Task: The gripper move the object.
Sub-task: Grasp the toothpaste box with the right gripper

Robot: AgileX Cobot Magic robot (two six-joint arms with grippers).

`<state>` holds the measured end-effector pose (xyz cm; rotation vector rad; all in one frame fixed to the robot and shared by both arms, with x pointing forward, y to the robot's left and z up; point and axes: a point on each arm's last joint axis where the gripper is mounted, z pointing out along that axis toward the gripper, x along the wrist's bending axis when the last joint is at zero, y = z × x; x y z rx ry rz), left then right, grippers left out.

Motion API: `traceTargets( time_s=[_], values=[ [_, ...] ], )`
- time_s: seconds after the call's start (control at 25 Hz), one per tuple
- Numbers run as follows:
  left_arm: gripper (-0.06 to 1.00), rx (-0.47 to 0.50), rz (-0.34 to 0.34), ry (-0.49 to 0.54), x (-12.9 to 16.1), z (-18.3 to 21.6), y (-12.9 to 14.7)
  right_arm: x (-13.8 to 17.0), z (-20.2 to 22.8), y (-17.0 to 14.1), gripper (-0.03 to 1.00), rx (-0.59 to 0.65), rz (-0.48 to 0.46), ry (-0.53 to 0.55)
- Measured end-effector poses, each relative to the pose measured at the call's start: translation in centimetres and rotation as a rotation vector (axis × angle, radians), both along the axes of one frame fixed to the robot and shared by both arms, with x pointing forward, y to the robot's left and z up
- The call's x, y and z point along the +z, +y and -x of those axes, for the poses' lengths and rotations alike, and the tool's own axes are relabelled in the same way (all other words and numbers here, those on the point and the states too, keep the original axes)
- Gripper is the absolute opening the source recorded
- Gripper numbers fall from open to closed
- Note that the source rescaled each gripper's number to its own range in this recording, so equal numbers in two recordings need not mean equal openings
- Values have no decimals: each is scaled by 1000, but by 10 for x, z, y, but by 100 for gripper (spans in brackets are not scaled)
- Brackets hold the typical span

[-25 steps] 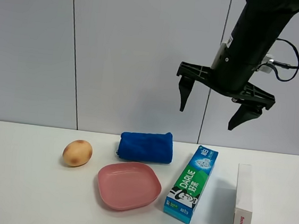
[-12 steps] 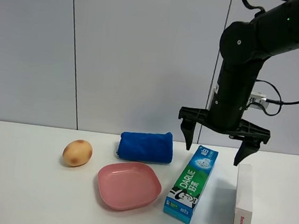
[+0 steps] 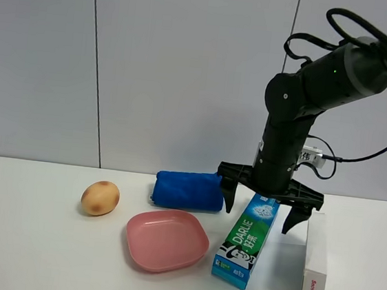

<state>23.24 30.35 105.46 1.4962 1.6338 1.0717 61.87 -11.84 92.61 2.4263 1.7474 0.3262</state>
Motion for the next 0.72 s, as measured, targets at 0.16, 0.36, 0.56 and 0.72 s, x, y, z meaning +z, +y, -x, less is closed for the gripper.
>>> traceTargets(
  time_s=[0.16,0.36,0.56,0.72],
  values=[
    [100,0,0,0,0,0,0,-12,-3,-1,99,-2,4,11],
    [100,0,0,0,0,0,0,-19,-8,-2,99,14,11,-22],
    [100,0,0,0,0,0,0,-31,-9,-2,87,25,31,-9],
    [100,0,0,0,0,0,0,-32,-12,-1,49,30,17,-33]
  ],
)
